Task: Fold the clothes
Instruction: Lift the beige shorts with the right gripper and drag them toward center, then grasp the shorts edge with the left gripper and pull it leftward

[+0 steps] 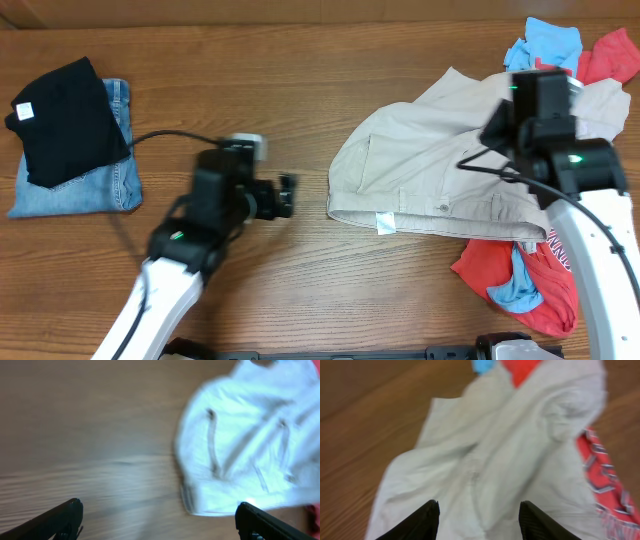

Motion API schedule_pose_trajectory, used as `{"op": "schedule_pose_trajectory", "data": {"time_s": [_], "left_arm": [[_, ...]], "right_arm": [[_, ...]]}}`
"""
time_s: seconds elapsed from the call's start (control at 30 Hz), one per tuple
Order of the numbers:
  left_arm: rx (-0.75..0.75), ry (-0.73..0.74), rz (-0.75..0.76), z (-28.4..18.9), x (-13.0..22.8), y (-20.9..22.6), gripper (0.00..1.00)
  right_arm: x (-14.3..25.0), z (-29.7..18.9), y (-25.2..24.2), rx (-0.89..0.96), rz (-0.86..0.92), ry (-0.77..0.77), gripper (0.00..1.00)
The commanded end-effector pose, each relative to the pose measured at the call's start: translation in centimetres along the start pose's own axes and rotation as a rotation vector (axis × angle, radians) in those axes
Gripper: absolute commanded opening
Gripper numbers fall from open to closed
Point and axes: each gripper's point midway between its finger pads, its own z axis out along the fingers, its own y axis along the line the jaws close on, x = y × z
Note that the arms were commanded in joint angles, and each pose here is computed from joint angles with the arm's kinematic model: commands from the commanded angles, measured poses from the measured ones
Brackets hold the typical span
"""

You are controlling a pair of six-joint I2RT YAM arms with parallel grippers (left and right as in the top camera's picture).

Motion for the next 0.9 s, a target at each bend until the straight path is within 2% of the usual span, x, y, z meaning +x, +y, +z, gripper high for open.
{"op": "schedule_pose_trajectory", "data": {"time_s": [0.0,0.1,0.47,0.57,0.6,0.63,0.73,0.77,0.8,0.87], "left_arm": [[0.149,0.110,-0.139,2.8,1.7,-3.8,1.00],[0.237,0.180,-0.231,5.7,2.9,-5.5,1.00],[0.278,0.311,-0.440,12.1,6.7,-5.7,1.00],[0.270,0.341,-0.451,13.0,8.0,-5.7,0.94],[0.271,0.354,-0.458,13.2,8.4,-5.9,0.88],[0.272,0.364,-0.466,13.4,8.7,-6.0,0.76],[0.291,0.385,-0.456,13.4,9.3,-6.8,0.30],[0.299,0.385,-0.451,13.4,9.3,-7.1,0.09],[0.311,0.387,-0.450,13.3,9.2,-7.3,0.04],[0.347,0.379,-0.438,12.9,8.4,-7.8,0.04]], "right_arm": [[-0.9,-0.1,-2.6,0.059,0.032,-0.004,0.56],[-0.9,0.1,-4.7,0.108,0.059,0.019,0.56],[-0.8,0.2,-5.7,0.132,0.072,0.029,0.56],[-0.8,0.2,-5.7,0.132,0.072,0.029,0.56],[-0.8,0.2,-5.7,0.132,0.072,0.029,0.56],[-0.8,0.2,-5.7,0.132,0.072,0.029,0.56],[-0.8,0.2,-5.7,0.133,0.071,0.030,0.56],[-0.8,0.2,-5.7,0.134,0.071,0.031,0.56],[-0.8,0.2,-5.7,0.134,0.071,0.031,0.56],[-0.8,0.2,-5.8,0.134,0.071,0.031,0.56]]}}
